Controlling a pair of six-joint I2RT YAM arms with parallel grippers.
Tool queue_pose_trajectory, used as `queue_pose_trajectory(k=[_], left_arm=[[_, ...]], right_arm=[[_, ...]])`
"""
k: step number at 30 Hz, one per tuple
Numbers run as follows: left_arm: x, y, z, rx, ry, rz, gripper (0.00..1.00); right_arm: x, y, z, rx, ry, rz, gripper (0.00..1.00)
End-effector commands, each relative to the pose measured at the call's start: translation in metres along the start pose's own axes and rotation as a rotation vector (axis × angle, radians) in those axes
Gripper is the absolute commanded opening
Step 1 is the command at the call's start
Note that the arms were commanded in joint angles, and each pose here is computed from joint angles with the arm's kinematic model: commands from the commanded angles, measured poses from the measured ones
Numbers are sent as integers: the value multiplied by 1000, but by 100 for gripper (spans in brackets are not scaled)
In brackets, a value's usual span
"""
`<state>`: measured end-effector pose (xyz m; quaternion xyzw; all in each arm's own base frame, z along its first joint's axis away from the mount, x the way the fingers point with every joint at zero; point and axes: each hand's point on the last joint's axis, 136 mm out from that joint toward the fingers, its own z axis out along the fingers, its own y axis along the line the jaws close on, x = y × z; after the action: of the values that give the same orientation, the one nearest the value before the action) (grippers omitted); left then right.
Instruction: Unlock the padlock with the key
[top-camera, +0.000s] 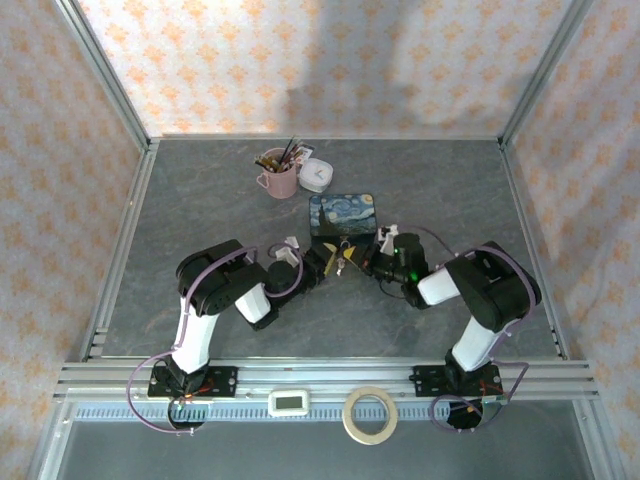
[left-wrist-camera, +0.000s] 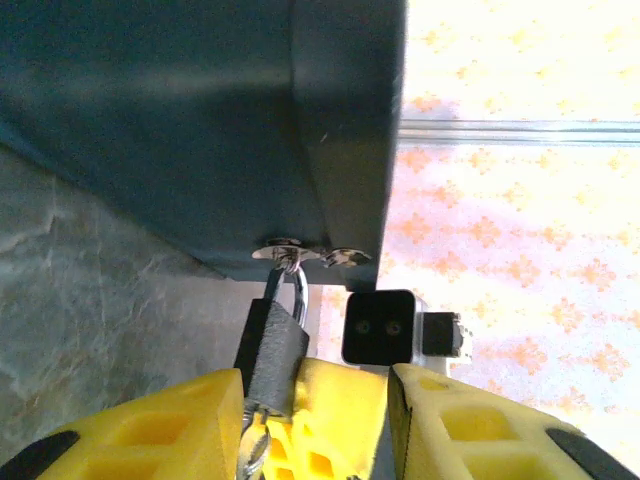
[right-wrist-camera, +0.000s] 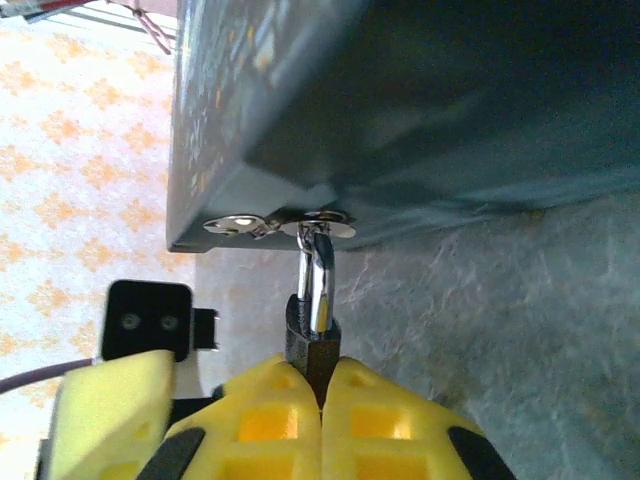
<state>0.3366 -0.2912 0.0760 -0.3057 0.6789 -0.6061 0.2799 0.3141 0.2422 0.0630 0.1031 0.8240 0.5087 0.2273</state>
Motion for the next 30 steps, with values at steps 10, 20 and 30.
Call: queue_pose_trajectory(k=[10, 20, 30], left_arm=[[18, -5, 22, 6, 113, 108, 40], [4, 13, 10, -188, 57, 257, 40], [15, 5, 24, -173, 100, 266, 40]], right_arm=[[11, 16, -1, -90, 121, -62, 0], [2, 20, -11, -88, 97, -73, 0], [3, 22, -9, -109, 113, -70, 0]])
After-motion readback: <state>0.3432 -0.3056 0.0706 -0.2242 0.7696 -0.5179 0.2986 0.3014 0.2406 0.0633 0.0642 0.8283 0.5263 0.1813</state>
